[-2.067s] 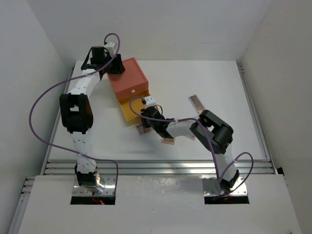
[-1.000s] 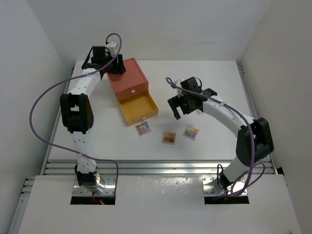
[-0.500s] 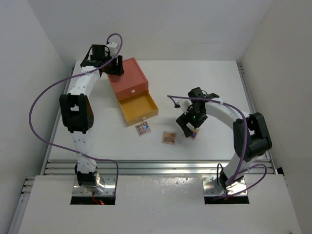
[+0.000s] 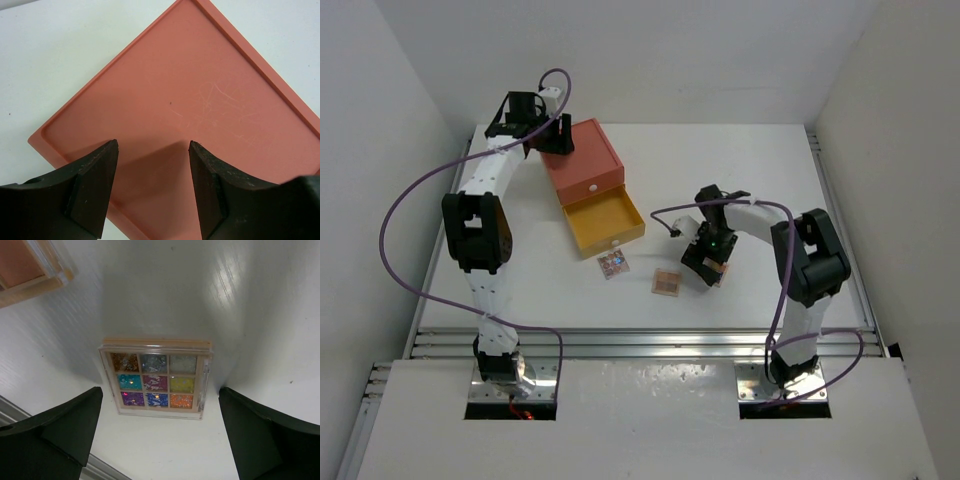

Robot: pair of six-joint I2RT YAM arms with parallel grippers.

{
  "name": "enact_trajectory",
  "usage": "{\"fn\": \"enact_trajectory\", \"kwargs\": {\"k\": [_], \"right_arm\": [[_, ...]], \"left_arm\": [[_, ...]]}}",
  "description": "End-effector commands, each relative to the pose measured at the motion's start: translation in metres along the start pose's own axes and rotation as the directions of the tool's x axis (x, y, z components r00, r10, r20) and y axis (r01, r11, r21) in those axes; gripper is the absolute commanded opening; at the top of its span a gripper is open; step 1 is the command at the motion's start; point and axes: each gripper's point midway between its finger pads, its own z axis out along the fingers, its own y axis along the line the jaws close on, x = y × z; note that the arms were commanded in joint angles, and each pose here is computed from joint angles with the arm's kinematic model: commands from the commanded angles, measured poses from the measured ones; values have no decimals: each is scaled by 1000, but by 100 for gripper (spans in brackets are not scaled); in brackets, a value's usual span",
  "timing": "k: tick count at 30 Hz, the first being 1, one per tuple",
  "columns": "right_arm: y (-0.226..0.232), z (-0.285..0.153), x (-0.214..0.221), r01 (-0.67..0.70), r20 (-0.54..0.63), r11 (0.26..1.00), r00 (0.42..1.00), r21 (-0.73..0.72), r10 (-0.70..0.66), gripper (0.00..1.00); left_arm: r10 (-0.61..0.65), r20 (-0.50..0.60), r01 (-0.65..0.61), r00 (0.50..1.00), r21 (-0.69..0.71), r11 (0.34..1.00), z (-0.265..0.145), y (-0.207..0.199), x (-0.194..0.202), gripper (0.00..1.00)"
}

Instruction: Organize the makeup

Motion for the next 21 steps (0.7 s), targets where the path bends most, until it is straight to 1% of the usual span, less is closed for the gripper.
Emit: {"fn": "enact_trajectory", "kwargs": {"k": [1,2,3,5,8,9,11,12,14,16,19,21], "right_arm": [[-8,-1,-4,57,-15,997,998,43,-56,100],[-10,2,-2,56,-15,996,998,66,-55,100],[-11,5,7,49,-49,995,998,88,-45,100],[-14,7,10,38,-53,993,998,109,-33,100],[-11,9,11,47,-62,994,997,101,-41,93],[-11,10,9,44,-57,994,998,105,-38,85],[-10,11,9,41,-76,993,997,112,-33,73],[-9,12,7,38,-74,993,997,113,-30,60],[-5,14,6,24,-67,994,998,106,-17,49],[-1,13,1,-5,-30,995,1000,99,8,37],[2,5,-7,-52,10,993,999,102,51,36],[-1,-7,-17,-97,67,990,994,104,91,34]], "left_arm": [[-54,-106,54,993,-5,999,7,3,33,65],[-54,-105,55,993,4,998,7,1,32,65],[-54,-105,55,993,4,998,7,1,32,65],[-57,-114,58,992,5,998,10,2,36,65],[-57,-114,58,992,5,998,10,2,36,65],[-57,-114,58,992,5,998,10,2,36,65],[-57,-113,59,992,14,998,10,0,36,65],[-57,-113,59,992,14,998,10,0,36,65],[-57,-113,59,992,14,998,10,0,36,65],[-57,-113,59,992,14,998,10,0,36,65],[-57,-113,59,992,14,998,10,0,36,65],[-59,-122,62,991,14,998,13,1,40,65]]}}
